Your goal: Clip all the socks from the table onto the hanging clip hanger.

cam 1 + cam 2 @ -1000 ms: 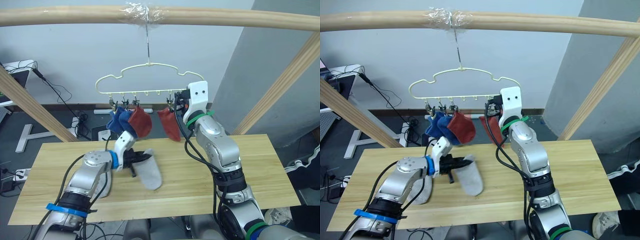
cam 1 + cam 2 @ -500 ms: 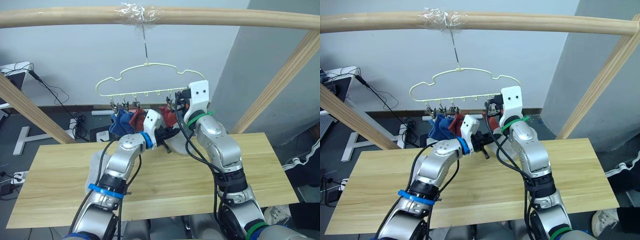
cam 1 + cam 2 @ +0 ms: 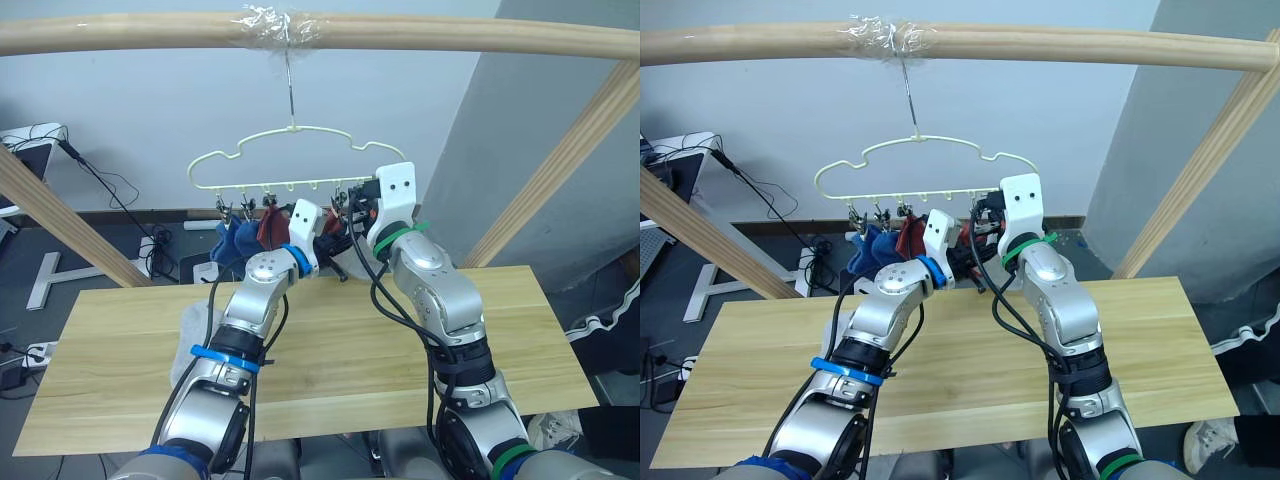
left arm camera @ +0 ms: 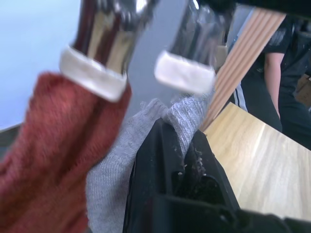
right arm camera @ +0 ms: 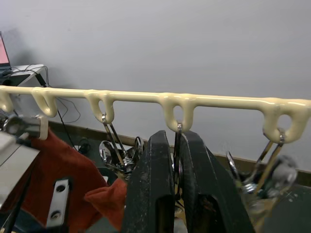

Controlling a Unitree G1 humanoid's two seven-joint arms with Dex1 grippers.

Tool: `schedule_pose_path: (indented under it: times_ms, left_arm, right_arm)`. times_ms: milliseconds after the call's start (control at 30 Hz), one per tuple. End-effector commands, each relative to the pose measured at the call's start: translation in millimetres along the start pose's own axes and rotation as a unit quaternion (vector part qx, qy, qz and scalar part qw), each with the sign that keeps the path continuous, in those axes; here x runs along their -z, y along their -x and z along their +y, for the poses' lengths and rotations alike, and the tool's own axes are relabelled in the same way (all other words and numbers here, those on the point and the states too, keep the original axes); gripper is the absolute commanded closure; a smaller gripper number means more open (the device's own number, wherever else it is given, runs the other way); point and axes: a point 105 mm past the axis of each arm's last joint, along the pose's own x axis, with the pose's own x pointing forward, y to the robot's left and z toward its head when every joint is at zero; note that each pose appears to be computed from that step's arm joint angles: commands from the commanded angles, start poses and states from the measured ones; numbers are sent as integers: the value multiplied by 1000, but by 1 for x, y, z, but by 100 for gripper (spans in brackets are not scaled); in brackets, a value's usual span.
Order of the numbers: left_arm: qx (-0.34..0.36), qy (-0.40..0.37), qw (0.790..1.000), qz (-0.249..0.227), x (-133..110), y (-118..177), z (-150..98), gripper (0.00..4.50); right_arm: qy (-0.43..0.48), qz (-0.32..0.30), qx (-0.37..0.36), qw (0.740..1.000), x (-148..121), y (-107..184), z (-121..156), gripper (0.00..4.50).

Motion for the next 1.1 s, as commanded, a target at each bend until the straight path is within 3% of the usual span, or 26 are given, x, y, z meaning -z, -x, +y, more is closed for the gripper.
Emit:
schedule_pose_path:
  times_ms: [33, 267, 400, 567, 667, 1100]
  left_arm:
    - [-2, -14, 999, -36, -21, -3, 2, 448]
    - [1, -10, 999, -48, -26, -4, 0, 448]
    - [4, -8, 999, -54, -27, -1, -1, 450]
    - [17, -28, 999, -38, -19, 4, -6, 308]
    - [37, -58, 997, -25, -11, 11, -11, 213]
    - [51, -107, 993, -3, 8, 73, -10, 213]
  right_arm:
    - [-7, -19, -12, 1000, -12, 4, 6, 450]
    - [-11, -9, -8, 1000, -7, 5, 5, 450]
    - [-15, -15, -7, 1000, -9, 5, 3, 321]
    - [-5, -10, -11, 1000, -8, 6, 4, 129]
    - [7, -7, -12, 1000, -5, 8, 5, 128]
    - [90, 16, -66, 994, 13, 57, -2, 128]
